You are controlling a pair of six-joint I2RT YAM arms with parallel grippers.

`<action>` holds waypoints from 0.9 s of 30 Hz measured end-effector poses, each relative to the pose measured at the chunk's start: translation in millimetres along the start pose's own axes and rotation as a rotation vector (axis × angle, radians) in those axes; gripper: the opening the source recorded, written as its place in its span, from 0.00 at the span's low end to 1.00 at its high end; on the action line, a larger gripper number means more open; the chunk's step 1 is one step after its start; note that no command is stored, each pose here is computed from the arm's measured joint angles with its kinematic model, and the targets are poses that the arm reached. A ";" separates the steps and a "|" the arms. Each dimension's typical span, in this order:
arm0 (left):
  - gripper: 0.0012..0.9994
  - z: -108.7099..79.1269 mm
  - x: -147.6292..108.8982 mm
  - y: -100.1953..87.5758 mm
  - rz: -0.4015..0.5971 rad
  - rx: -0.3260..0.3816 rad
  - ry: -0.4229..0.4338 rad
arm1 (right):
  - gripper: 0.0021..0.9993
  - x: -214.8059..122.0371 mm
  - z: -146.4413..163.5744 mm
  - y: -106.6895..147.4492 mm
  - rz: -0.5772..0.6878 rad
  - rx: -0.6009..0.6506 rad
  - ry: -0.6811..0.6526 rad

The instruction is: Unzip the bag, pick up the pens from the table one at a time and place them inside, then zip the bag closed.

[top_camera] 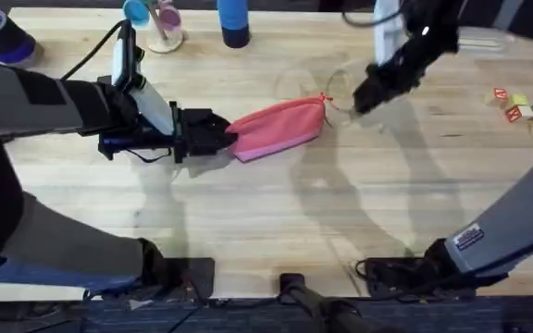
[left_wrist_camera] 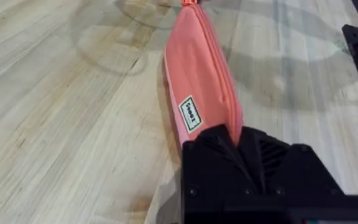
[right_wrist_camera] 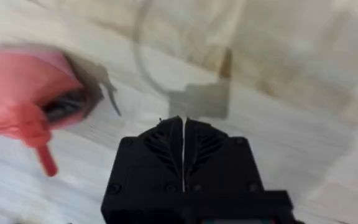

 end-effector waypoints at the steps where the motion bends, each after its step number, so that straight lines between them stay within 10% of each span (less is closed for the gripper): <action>1: 0.04 0.0 0.1 0.0 0.000 0.000 0.000 | 0.03 7.4 0.1 5.8 0.019 0.004 0.001; 16: 0.04 0.0 0.0 0.0 0.000 0.000 0.000 | 0.03 9.9 5.4 14.9 0.052 0.017 0.003; 24: 0.04 0.0 0.0 0.0 0.000 0.000 0.000 | 0.03 -44.3 26.7 0.9 -0.117 -0.066 0.009; 27: 0.04 0.0 0.0 0.0 0.000 0.000 0.000 | 0.45 -84.2 43.0 -0.3 -0.236 -0.151 0.015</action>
Point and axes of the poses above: each hand's point on the last joint's axis, 136 mm out from that joint toward the fingers, its own x axis out along the fingers, its own z axis along the line the jaws close on, y = z × x, the point moved 7 cm from there along -x, back along the fingers, and after that the axes turned 11 degrees about x, right-handed, at the moved point
